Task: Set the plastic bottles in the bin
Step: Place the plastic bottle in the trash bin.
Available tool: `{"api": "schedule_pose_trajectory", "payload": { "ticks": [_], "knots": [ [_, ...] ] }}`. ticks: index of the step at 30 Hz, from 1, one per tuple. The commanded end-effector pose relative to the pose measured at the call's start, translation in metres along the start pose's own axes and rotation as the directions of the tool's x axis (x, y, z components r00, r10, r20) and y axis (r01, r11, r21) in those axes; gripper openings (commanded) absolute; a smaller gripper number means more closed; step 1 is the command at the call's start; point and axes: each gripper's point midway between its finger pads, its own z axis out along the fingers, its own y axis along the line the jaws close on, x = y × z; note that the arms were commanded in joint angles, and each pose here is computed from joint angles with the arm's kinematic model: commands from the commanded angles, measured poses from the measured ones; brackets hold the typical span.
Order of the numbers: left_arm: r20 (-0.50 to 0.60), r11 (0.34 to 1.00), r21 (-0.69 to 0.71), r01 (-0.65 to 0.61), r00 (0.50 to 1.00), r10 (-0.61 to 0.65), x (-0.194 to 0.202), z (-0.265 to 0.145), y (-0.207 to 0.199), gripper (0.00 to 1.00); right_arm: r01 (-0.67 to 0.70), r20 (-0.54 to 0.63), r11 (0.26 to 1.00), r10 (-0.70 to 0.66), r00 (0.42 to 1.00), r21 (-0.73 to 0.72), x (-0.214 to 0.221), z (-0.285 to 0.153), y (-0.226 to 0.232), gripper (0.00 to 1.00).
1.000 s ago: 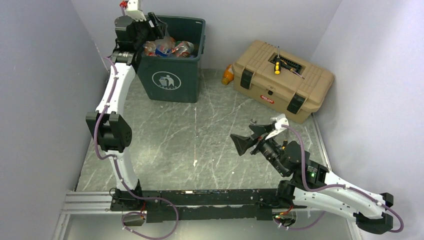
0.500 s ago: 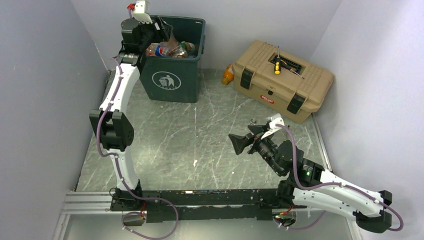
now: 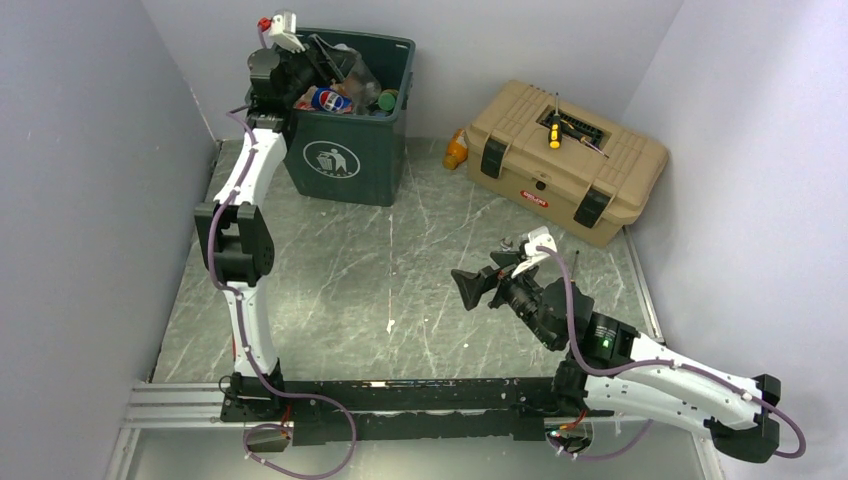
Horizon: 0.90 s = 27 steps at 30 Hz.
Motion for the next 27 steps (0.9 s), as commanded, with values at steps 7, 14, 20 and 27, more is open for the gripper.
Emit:
{"api": "schedule_pose_trajectory", "payload": {
  "ticks": [7,14,20,27],
  "knots": [
    [-0.026,0.941,-0.275,-0.198,0.98,0.199,-0.026,-0.025,0.028,0.67,-0.015,0.046,1.0,0.015,0.999,0.003,-0.014,-0.001,0.0,1.0],
    [0.178,0.937,-0.215,-0.275,0.932,0.315,-0.121,-0.04,-0.047,0.99,-0.017,0.054,1.0,0.018,0.998,-0.009,-0.019,-0.002,0.003,1.0],
    [0.333,0.931,-0.19,-0.313,0.871,0.361,-0.184,-0.083,-0.124,0.99,-0.02,0.066,1.0,0.02,0.998,-0.006,-0.023,-0.004,0.001,1.0],
    [0.229,0.862,-0.171,-0.478,0.832,0.506,-0.123,-0.12,-0.225,1.0,-0.011,0.09,0.999,0.008,0.996,0.039,-0.026,-0.008,-0.011,1.0]
  ]
}}
